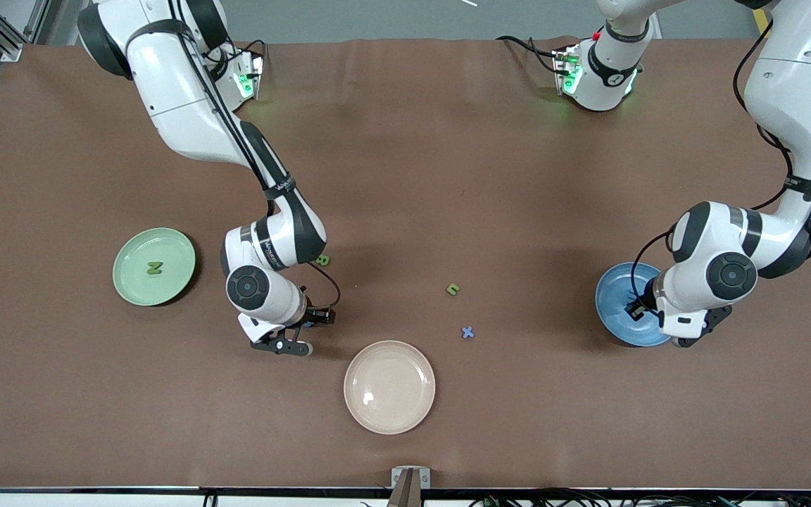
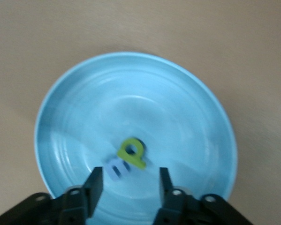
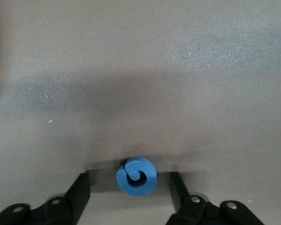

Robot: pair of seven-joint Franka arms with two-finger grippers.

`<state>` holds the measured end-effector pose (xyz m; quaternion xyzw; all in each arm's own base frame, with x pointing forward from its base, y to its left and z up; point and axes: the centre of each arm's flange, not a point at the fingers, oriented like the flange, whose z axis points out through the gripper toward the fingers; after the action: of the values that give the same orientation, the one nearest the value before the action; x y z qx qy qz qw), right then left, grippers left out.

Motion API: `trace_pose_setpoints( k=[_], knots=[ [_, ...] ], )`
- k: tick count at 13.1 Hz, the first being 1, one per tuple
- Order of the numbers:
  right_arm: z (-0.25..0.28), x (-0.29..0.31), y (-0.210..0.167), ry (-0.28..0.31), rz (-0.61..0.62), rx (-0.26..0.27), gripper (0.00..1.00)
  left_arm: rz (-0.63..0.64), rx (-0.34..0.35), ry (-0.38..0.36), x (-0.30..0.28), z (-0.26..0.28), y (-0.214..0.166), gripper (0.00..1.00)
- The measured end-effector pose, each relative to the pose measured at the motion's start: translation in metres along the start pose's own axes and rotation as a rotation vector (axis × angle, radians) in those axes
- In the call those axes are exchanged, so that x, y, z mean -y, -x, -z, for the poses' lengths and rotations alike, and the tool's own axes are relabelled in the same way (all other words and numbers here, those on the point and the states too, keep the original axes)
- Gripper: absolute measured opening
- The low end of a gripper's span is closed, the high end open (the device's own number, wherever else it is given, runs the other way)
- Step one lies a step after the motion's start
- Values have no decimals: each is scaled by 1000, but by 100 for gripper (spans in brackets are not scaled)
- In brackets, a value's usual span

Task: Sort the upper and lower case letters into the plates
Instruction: 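Carry the blue G to the green plate while the left gripper grasps the x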

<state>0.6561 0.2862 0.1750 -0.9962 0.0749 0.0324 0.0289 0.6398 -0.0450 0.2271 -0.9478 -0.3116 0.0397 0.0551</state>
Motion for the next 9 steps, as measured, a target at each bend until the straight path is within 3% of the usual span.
trace_pose_setpoints(
  k=[1, 3, 4, 6, 9],
  knots=[
    [1, 0, -1, 0, 0, -1, 74, 10, -1, 21, -16, 10, 13, 74],
    [2, -1, -2, 2, -2, -4, 59, 44, -6, 68, -61, 33, 53, 94],
    [3, -1, -2, 2, -2, -5, 57, 55, -15, 85, -86, 43, 76, 95],
    [6, -1, -4, 0, -1, -14, 38, 59, -28, 120, -138, 57, 121, 82],
    [6, -1, -5, -1, 0, -20, 35, 26, -18, 158, -193, 52, 160, 74]
  ],
)
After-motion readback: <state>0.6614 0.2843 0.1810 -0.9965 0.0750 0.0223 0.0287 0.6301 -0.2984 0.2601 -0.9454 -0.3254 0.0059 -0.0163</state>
